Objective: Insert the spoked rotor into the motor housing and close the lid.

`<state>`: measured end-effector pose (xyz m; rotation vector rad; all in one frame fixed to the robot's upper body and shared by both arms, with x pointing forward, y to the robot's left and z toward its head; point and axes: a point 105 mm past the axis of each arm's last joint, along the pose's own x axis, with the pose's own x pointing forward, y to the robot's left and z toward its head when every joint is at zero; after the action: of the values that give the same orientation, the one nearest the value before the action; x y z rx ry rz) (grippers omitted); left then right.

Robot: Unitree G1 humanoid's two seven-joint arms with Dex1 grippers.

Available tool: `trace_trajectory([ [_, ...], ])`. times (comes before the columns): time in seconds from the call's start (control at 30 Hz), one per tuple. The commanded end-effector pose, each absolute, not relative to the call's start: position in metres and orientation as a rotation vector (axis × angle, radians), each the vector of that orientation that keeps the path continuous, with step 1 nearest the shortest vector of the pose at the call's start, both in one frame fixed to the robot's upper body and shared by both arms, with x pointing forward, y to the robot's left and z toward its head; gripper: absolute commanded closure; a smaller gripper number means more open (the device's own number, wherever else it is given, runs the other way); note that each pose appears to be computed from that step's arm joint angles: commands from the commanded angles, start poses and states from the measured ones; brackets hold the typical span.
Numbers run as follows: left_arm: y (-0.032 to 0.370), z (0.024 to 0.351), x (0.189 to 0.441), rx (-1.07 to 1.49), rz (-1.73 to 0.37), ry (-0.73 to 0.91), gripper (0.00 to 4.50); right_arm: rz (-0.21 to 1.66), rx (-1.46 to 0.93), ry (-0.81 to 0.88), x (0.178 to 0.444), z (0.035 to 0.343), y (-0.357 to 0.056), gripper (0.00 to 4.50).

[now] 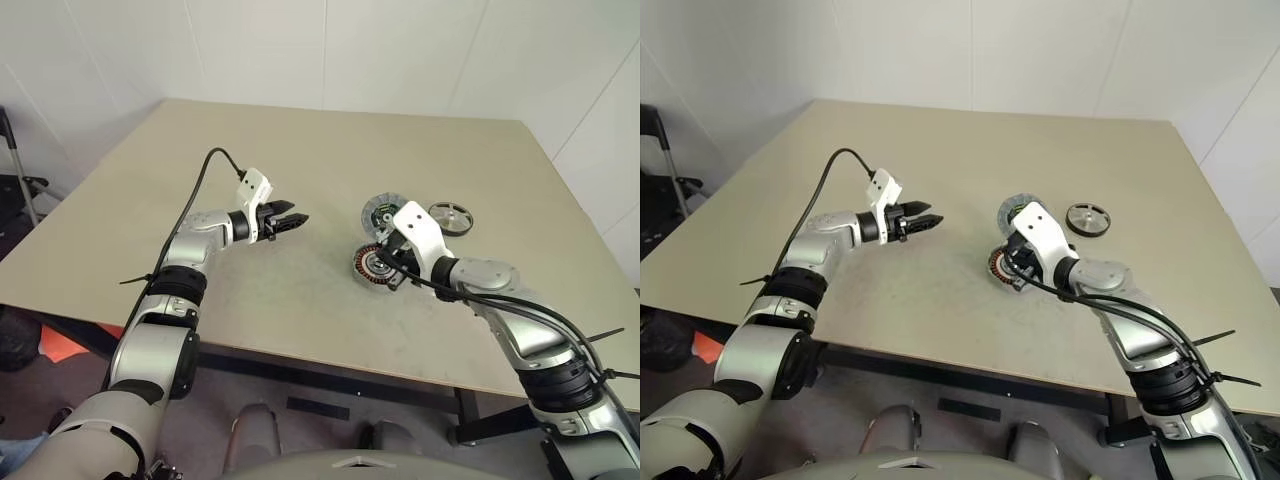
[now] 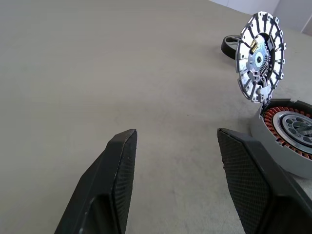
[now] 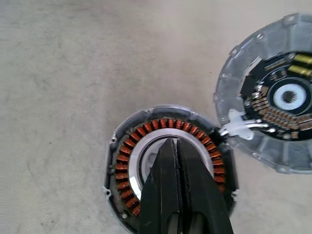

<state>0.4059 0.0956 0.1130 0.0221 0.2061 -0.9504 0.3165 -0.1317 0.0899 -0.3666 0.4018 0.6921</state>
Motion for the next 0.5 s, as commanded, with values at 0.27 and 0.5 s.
trace_trajectory([
  [0.27,0.101,0.135,0.414,0.047,-0.929,0.136,1.73,0.644,-0.362,0.400,0.321,0.086,-0.143,4.47],
  [0.5,0.102,0.133,0.415,0.047,-0.925,0.138,1.73,0.671,-0.370,0.288,0.325,0.124,-0.138,4.47],
])
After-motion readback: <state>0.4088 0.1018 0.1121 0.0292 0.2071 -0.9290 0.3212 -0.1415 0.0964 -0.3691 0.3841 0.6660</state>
